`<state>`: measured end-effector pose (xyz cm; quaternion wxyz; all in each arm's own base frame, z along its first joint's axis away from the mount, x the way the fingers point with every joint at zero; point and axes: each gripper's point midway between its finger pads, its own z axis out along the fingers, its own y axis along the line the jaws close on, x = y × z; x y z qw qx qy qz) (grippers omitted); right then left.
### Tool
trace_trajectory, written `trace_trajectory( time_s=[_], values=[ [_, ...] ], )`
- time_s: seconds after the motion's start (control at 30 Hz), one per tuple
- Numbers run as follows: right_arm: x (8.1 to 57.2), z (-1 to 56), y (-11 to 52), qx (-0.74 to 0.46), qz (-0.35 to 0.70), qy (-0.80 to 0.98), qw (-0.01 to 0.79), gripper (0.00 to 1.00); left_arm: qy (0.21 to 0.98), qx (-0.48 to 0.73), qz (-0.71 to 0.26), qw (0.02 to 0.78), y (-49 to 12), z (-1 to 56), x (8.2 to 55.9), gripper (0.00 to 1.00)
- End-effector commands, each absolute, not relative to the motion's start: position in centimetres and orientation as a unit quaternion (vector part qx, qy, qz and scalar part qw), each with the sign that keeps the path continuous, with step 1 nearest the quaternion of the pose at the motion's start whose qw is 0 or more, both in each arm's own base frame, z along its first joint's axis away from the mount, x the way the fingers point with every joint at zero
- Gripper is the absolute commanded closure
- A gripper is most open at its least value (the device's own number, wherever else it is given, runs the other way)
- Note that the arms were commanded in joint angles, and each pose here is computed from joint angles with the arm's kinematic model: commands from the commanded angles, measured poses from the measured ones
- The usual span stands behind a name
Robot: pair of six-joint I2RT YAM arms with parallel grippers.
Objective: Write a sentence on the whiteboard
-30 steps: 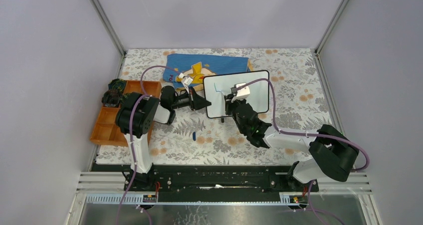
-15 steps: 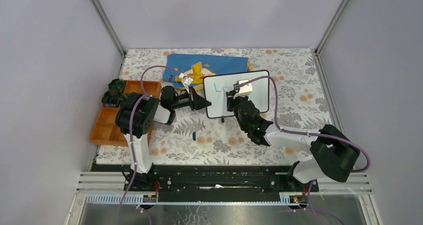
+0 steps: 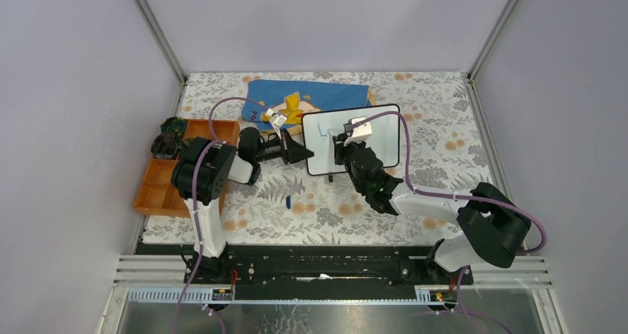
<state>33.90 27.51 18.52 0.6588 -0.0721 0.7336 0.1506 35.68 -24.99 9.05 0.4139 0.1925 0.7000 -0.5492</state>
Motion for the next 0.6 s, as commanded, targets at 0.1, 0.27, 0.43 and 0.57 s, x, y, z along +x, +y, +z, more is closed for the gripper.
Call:
trace_trajectory(
  time_s=[0.1,0.27,0.43,0.57],
  values=[
    [34.1,18.8,27.6,-0.065,0.161,0.732,0.659,1.00,0.722,0.188,-0.542,0.386,-25.3,7.3,34.9,1.00],
    [33.9,18.1,27.4,-0.067,0.157,0.738,0.652,1.00,0.722,0.189,-0.542,0.387,-25.3,7.4,34.9,1.00],
    [33.7,17.7,26.7,-0.064,0.147,0.742,0.651,1.00,0.722,0.189,-0.542,0.386,-25.4,7.3,34.9,1.00],
    [33.8,17.4,26.0,-0.058,0.132,0.746,0.650,1.00,0.723,0.189,-0.542,0.385,-25.4,7.2,34.8,1.00]
  ],
)
